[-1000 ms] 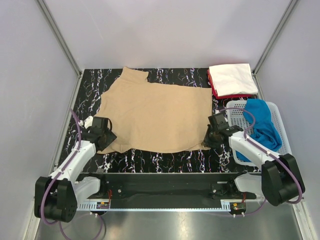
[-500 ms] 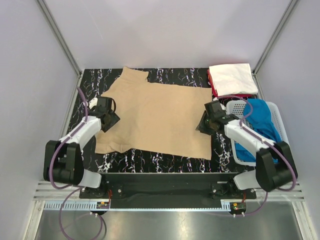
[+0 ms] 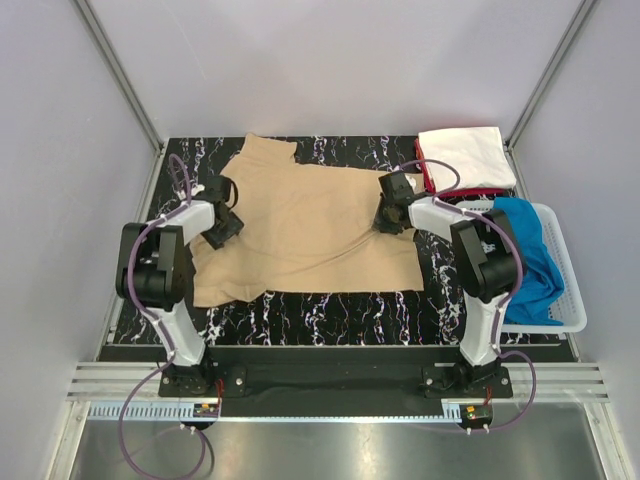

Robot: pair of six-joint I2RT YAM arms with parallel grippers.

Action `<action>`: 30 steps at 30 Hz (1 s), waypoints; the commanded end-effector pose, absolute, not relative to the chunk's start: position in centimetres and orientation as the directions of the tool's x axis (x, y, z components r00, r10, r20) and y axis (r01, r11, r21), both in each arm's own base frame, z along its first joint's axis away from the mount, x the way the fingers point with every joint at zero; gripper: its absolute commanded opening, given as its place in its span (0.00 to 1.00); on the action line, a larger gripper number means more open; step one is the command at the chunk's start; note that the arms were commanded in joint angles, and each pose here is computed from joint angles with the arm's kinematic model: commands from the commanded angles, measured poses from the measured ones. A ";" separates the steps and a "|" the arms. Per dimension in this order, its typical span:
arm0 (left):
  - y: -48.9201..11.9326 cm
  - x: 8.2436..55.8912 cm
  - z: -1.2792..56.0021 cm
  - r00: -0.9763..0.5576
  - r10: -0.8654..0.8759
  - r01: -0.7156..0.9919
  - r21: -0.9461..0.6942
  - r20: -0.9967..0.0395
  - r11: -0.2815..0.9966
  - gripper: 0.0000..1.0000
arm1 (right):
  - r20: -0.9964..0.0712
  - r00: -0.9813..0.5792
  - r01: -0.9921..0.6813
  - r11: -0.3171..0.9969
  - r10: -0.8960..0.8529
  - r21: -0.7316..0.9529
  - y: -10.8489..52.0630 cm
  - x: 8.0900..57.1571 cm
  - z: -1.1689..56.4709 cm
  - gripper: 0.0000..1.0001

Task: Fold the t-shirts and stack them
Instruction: Flatten the tshirt out

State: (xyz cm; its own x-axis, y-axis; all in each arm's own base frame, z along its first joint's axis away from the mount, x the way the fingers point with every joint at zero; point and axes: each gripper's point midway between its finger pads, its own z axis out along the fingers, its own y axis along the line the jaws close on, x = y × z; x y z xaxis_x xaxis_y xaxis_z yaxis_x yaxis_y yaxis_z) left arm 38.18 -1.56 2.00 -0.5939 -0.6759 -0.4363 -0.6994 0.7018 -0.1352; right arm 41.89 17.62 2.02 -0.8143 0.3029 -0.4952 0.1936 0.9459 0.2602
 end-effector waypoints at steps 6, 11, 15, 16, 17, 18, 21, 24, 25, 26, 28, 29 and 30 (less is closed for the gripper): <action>-3.4 49.1 4.9 -0.602 -0.630 -0.579 -0.276 -0.491 0.767 0.57 | -0.607 -0.773 0.125 0.982 0.185 0.140 17.1 49.6 2.5 0.33; -2.7 49.7 12.1 -0.599 -0.555 -0.510 -0.260 -0.577 0.820 0.57 | -0.608 -0.757 0.133 0.967 0.241 0.217 18.3 50.2 7.9 0.33; -0.1 43.8 16.9 -0.477 -0.596 -0.598 -0.257 -0.646 0.759 0.56 | -0.535 -0.750 0.272 0.919 0.389 0.286 17.7 46.9 10.9 0.35; 0.2 42.5 16.9 -0.459 -0.615 -0.617 -0.268 -0.641 0.740 0.56 | -0.517 -0.750 0.276 0.905 0.413 0.322 17.9 45.8 11.9 0.34; 0.6 40.3 14.9 -0.452 -0.653 -0.662 -0.263 -0.607 0.702 0.56 | -0.499 -0.740 0.305 0.886 0.452 0.350 17.9 45.2 12.3 0.35; 1.5 38.9 15.9 -0.399 -0.690 -0.682 -0.308 -0.604 0.664 0.55 | -0.489 -0.734 0.319 0.875 0.471 0.363 17.8 44.6 12.7 0.35; 3.5 35.2 13.4 -0.319 -0.787 -0.755 -0.361 -0.528 0.547 0.52 | -0.466 -0.713 0.356 0.844 0.523 0.401 17.3 42.4 13.7 0.36; 5.4 32.8 10.2 -0.235 -0.858 -0.842 -0.346 -0.457 0.415 0.47 | -0.466 -0.702 0.348 0.831 0.538 0.435 17.0 40.5 15.2 0.36; 5.7 32.4 9.4 -0.215 -0.881 -0.860 -0.346 -0.421 0.375 0.46 | -0.461 -0.707 0.352 0.832 0.537 0.428 16.7 39.8 14.7 0.36; 5.7 32.1 8.7 -0.184 -0.908 -0.878 -0.353 -0.376 0.324 0.45 | -0.463 -0.707 0.347 0.833 0.534 0.431 16.6 39.5 14.8 0.36; 5.4 32.1 7.3 -0.163 -0.942 -0.900 -0.347 -0.295 0.264 0.44 | -0.471 -0.703 0.345 0.835 0.532 0.428 16.2 38.7 14.8 0.36; 5.3 32.2 7.4 -0.132 -0.955 -0.912 -0.344 -0.267 0.223 0.43 | -0.477 -0.701 0.345 0.837 0.531 0.425 16.0 38.5 14.7 0.36; 5.0 32.5 6.7 -0.131 -0.962 -0.922 -0.326 -0.237 0.206 0.43 | -0.484 -0.697 0.349 0.840 0.529 0.415 15.6 38.1 14.5 0.36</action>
State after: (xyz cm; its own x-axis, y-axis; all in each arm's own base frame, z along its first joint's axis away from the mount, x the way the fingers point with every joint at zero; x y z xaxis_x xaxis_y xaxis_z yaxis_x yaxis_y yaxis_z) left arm 30.96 6.33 6.68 -0.2222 -0.9078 -0.3558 -0.9070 0.3264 -0.2662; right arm 39.11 16.33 14.43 -0.7147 0.5067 -0.4822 0.3266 0.8513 0.4106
